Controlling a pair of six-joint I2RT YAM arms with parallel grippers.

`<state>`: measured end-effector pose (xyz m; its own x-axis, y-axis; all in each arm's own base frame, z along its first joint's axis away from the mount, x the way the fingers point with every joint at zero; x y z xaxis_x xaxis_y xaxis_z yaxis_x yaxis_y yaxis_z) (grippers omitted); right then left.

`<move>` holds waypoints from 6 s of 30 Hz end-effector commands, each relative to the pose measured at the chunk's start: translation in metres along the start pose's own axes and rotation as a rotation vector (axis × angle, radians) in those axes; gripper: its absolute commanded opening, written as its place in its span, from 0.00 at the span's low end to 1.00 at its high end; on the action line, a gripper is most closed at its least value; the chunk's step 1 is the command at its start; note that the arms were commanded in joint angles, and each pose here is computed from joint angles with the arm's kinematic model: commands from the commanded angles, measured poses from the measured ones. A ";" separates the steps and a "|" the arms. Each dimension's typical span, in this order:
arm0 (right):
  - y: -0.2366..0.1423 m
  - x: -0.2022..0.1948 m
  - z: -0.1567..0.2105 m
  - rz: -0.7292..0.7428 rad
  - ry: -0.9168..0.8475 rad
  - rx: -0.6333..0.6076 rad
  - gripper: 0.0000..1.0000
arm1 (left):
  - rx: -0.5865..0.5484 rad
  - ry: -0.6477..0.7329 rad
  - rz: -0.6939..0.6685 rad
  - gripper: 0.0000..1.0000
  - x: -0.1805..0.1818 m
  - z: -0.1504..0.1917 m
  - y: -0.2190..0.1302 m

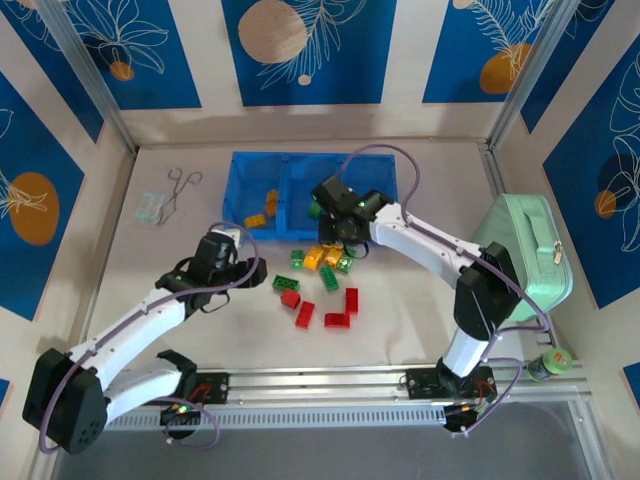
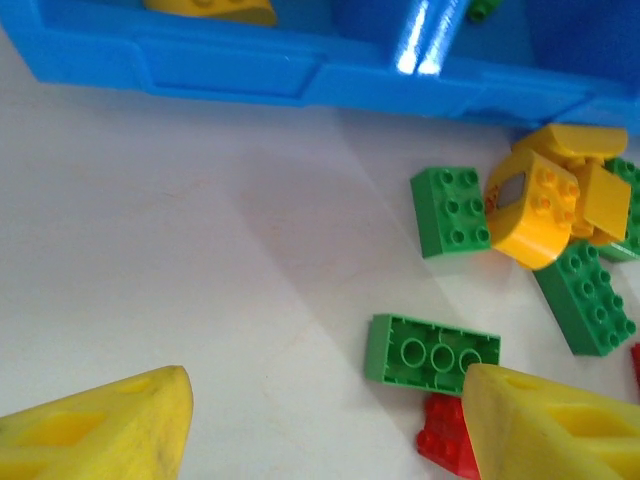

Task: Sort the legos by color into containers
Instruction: Pick up the lego from the center of the table, then place the lego in the container, then pick up the lego from the center of the table, then place the lego in the container, then pick up the lego from the center of the table, then place the lego in the container.

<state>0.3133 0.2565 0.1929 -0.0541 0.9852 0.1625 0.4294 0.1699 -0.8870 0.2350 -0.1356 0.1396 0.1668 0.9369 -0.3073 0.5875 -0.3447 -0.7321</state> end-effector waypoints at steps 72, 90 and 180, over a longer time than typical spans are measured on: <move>-0.027 -0.042 0.006 -0.108 0.113 -0.138 0.69 | 0.324 0.303 -0.155 0.78 -0.058 0.051 0.090; 0.000 -0.074 0.053 -0.050 0.196 -0.101 0.68 | 0.116 0.329 -0.061 0.55 -0.096 -0.017 0.038; 0.040 0.039 -0.063 0.059 -0.203 -0.005 0.28 | -0.012 0.032 0.021 0.84 -0.012 0.024 -0.016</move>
<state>0.3758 0.3003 0.2121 -0.1649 0.9843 0.0629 0.5077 0.1394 -0.8502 0.2122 -0.1423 0.1396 0.1946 0.9389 -0.2840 0.6004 -0.3430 -0.7224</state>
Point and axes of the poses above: each hand's point on the last joint's axis, 136 mm out from that joint toward the fingers, its own y axis out along the fingers, its own x axis along the line the jaws close on, z = x × y, the point moved 4 cm from there along -y, back along the fingers, and after that the axes turned 1 degree about y, right-handed, at the moved point
